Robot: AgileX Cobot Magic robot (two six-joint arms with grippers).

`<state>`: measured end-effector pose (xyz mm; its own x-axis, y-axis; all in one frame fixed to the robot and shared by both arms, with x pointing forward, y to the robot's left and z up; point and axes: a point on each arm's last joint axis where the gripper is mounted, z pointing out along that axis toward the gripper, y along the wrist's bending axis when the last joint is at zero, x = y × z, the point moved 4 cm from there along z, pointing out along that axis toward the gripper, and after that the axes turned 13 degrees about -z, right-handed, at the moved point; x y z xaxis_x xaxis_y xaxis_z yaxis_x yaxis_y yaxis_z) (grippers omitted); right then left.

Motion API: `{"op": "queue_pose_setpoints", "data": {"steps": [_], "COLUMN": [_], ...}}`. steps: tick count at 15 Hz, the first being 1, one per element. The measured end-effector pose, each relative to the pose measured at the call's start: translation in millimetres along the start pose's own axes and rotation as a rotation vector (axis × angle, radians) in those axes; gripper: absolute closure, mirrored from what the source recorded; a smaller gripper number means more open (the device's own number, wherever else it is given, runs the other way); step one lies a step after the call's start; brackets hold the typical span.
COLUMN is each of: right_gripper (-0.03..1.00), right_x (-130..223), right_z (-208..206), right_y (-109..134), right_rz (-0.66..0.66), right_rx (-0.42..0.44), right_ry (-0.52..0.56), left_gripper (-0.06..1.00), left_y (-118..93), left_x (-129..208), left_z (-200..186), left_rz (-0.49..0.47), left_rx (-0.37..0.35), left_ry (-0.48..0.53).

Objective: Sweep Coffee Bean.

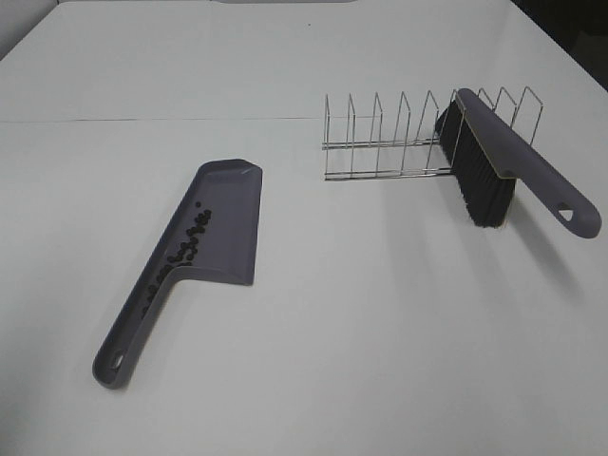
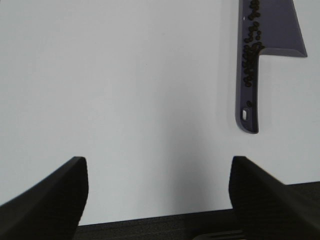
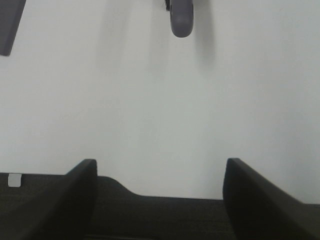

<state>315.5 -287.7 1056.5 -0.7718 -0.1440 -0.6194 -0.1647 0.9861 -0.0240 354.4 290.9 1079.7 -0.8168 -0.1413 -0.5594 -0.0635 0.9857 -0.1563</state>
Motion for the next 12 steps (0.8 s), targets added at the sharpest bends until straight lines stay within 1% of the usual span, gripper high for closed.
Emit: {"op": "queue_pose_setpoints", "data": {"steps": [2,4,6,7,8,9,11,12], "right_gripper": [0.35,0.35,0.35,0.35,0.35,0.35,0.35,0.35], "right_x": [15,25,39,52,52,62,66,68], "right_z": [-4,-7,-5,-1,-1,2,-2,-5], "right_y": [1,1,2,4,4,5,6,8], "right_rz": [-0.003,-0.009,-0.012,-0.014,-0.014,-0.016,-0.026,-0.043], "right_rx": [0.019,0.035,0.042,0.046,0.046,0.05,0.053,0.048], "right_ry": [-0.049,-0.091,-0.122,-0.151,-0.151,-0.18,-0.223,-0.254], "left_gripper": [0.25,0.25,0.25,0.25,0.25,0.25,0.25,0.25], "left_y": [0,5,10,16,16,22,23,21], "left_x": [14,26,42,59,59,76,86,89], "left_z": [0,-3,-9,-12,-12,-11,-12,-15], "left_rz": [0.049,0.052,0.041,0.026,0.026,0.019,0.017,0.014], "left_rx": [0.0,-0.02,-0.03,-0.038,-0.038,-0.049,-0.033,-0.006], "left_ry": [-0.008,-0.042,-0.13,-0.217,-0.217,-0.278,-0.338,-0.387]}}
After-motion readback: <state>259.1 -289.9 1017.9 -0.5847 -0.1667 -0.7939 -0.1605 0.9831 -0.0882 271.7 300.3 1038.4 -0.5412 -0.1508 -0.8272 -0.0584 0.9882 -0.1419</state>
